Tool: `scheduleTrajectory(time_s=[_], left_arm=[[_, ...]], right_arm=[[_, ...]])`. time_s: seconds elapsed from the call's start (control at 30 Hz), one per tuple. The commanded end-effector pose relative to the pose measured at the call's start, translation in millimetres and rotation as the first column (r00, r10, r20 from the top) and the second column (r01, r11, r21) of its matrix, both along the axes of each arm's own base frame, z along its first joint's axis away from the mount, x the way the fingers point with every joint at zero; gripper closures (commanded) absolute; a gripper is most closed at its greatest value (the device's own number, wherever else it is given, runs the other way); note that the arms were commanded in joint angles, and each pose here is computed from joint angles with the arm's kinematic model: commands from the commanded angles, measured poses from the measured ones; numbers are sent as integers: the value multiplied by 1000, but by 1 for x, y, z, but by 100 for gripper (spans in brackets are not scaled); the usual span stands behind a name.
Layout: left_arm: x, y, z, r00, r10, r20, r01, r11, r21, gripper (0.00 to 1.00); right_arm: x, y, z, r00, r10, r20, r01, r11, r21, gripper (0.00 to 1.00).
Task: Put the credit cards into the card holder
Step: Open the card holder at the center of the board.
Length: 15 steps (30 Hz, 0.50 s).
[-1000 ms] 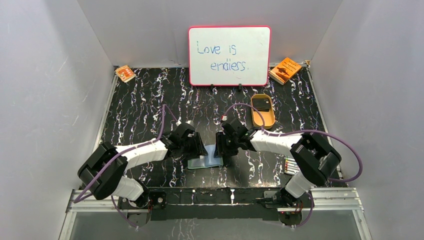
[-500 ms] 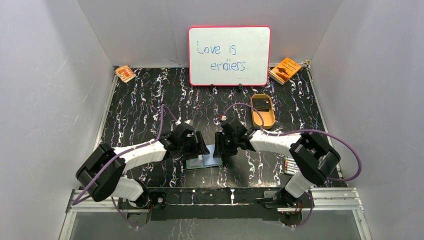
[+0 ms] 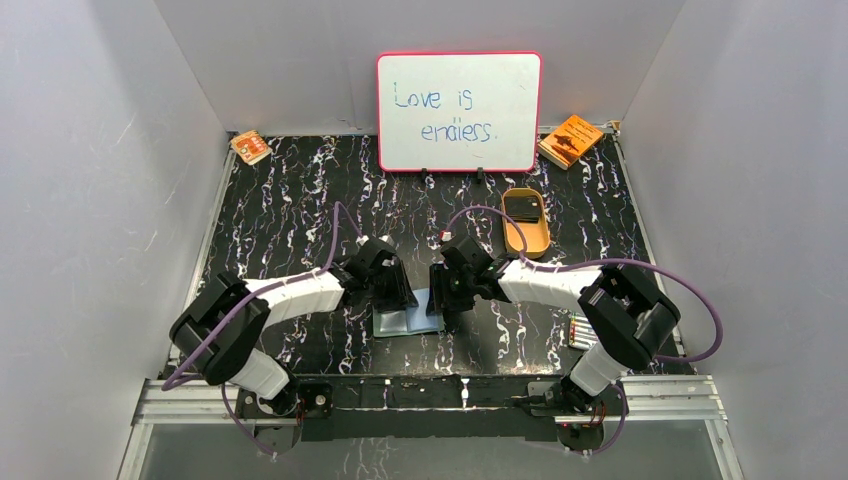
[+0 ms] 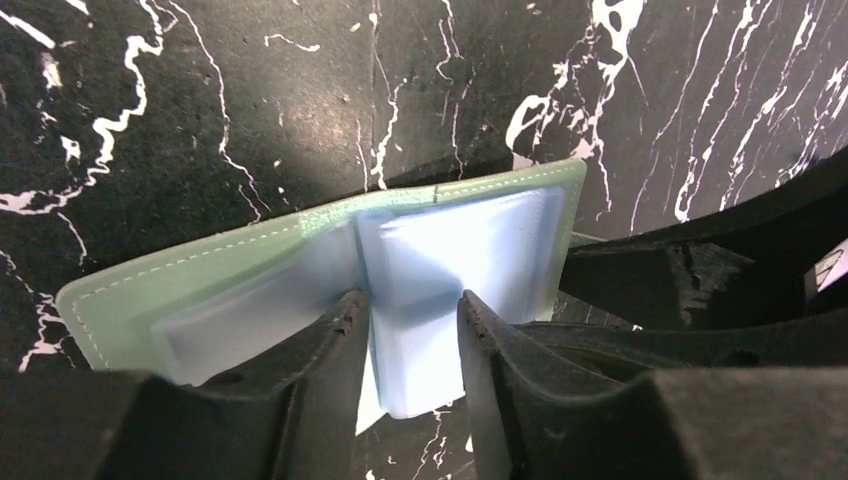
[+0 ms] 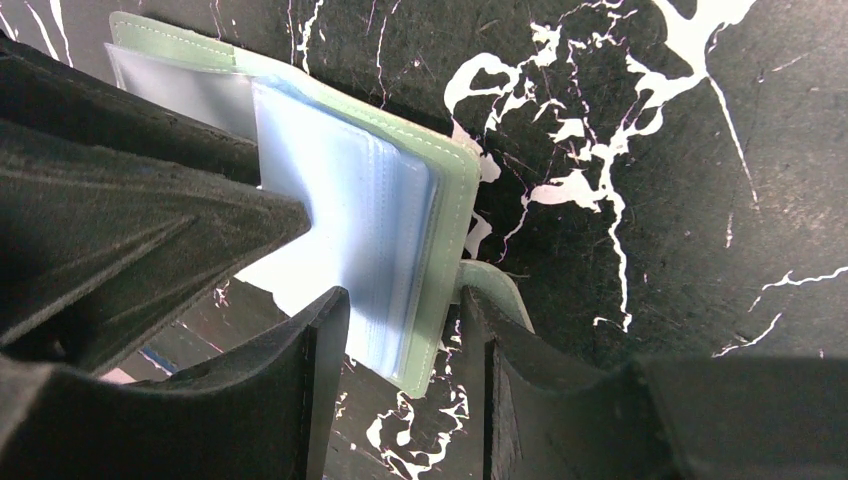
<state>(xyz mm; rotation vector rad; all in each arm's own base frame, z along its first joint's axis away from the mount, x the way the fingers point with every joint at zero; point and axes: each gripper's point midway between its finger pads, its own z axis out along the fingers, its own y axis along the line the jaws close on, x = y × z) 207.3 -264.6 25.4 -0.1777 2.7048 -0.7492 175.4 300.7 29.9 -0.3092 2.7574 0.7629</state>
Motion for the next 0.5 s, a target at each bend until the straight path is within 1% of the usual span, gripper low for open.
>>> scheduleTrajectory(time_s=[0.0, 0.13, 0.27, 0.47], left_arm=[[-30, 43, -50, 992, -4, -129, 31, 977, 211, 69], [-31, 47, -51, 992, 1, -126, 28, 972, 233, 89], [-31, 52, -51, 993, 7, -119, 23, 968, 249, 100], [-32, 55, -52, 994, 13, -111, 16, 968, 252, 100]], right_arm=[[-7, -2, -15, 1000, 18, -13, -18, 999, -47, 46], [-7, -5, -14, 1000, 11, -7, -12, 998, -59, 46], [-7, -10, -10, 1000, 3, 7, -2, 998, -65, 46], [-5, -16, 10, 999, -15, 48, 18, 998, -59, 44]])
